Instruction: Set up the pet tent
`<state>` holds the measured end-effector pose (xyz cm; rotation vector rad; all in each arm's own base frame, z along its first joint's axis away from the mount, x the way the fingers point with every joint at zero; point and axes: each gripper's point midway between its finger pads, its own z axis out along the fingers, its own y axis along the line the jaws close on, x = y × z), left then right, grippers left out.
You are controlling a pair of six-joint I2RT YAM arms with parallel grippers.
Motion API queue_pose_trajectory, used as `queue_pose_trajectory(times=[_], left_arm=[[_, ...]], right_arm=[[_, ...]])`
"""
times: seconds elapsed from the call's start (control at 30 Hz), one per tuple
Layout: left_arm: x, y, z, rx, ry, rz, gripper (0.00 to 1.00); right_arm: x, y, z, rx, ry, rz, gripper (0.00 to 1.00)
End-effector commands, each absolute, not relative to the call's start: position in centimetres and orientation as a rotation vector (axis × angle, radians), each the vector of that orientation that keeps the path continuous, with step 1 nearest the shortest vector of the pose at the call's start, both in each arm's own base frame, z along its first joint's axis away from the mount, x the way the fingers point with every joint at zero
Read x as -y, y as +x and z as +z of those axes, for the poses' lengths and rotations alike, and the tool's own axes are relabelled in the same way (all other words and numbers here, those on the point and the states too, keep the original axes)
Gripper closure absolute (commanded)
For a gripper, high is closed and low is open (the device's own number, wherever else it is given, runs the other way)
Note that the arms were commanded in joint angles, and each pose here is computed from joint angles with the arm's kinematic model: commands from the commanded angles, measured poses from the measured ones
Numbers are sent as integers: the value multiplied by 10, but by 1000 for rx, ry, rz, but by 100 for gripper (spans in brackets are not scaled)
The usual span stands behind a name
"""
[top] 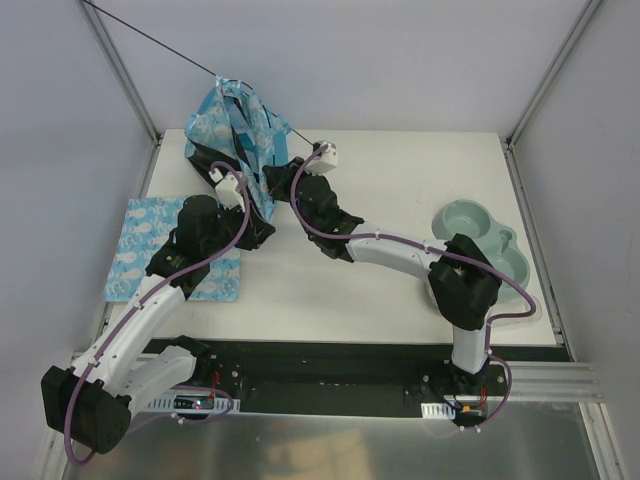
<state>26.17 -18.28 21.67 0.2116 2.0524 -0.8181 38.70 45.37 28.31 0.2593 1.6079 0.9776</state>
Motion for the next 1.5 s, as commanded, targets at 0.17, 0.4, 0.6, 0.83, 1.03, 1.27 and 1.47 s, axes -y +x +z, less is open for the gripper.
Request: queue_pose_trajectory(times=[0.17, 0.4, 0.6, 0.83, 1.03, 1.27, 1.47], left_arm=[[207, 204, 217, -2138, 405, -1074, 100], [206, 202, 216, -2148, 416, -1070, 100], [206, 201, 214, -2158, 416, -1068, 100], [207, 201, 214, -2161, 417, -1074, 100], [208, 201, 215, -2158, 426, -1084, 100], [209, 199, 217, -2156, 434, -1099, 100], [209, 196, 216, -2155, 433, -1107, 100]], right_arm=[[-417, 423, 350, -1379, 459, 1034, 100], [-409, 428, 355, -1340, 429, 1040, 100], [-408, 432, 358, -1321, 400, 1048, 100], [-412, 434, 353, -1320, 392, 1044, 100], [-418, 437, 344, -1328, 383, 1032, 100], [-427, 437, 337, -1330, 379, 1038, 100], [-434, 437, 334, -1333, 384, 1041, 100]])
